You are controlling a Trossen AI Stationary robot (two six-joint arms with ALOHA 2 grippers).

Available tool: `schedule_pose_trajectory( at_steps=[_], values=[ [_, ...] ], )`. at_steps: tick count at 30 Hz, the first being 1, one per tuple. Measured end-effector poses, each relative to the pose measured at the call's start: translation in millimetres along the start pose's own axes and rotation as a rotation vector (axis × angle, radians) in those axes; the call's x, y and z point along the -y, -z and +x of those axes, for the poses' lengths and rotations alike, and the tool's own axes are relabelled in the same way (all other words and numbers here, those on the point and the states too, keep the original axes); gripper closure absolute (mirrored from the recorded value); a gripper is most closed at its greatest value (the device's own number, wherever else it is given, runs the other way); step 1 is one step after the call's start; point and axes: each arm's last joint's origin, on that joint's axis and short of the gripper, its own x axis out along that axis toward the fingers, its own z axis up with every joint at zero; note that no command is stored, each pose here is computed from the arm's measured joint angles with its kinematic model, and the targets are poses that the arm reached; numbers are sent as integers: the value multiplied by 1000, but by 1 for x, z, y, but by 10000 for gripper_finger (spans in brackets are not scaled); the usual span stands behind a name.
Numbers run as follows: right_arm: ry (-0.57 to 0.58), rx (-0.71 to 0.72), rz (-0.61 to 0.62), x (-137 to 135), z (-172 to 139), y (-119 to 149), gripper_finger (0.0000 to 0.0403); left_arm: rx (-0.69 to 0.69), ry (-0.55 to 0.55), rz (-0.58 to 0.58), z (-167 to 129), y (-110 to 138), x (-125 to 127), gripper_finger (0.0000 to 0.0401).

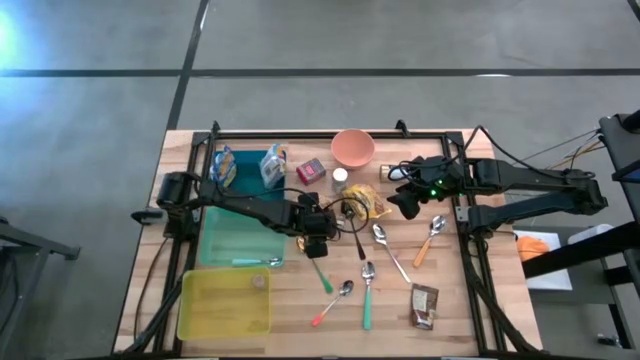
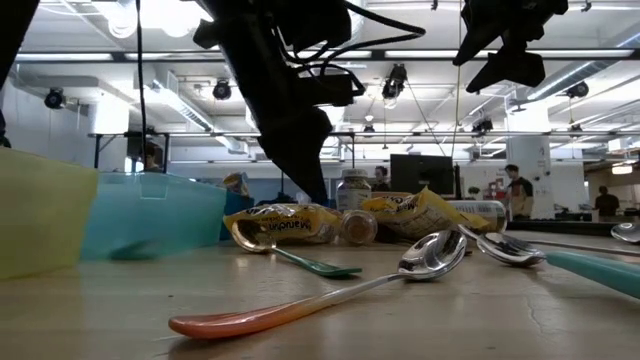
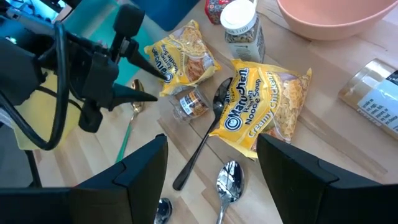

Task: Pick & Place Food Item
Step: Put the left yellow noodles packet into the blue bin

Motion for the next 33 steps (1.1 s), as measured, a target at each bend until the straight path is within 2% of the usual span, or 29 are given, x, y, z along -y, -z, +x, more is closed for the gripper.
schedule_pose_trajectory(
  at_steps=[9, 16, 20, 25, 28, 33],
  values=[
    [0, 0, -7, 0, 0, 0, 161, -1, 17, 2, 0, 0, 0, 214],
    [0, 0, -11, 0, 0, 0, 161, -64, 33, 17, 19, 7, 6, 214],
    [0, -1, -8, 0, 0, 0, 161, -69, -12, -43, 25, 7, 7, 214],
    [1, -2, -6, 0, 0, 0, 161, -83, -74, -38, 28, 10, 6, 216],
    [1, -2, -9, 0, 0, 0, 161, -89, -97, -30, 28, 12, 6, 236],
    [1, -2, -11, 0, 0, 0, 161, -92, -99, -26, 28, 12, 5, 321]
  ],
)
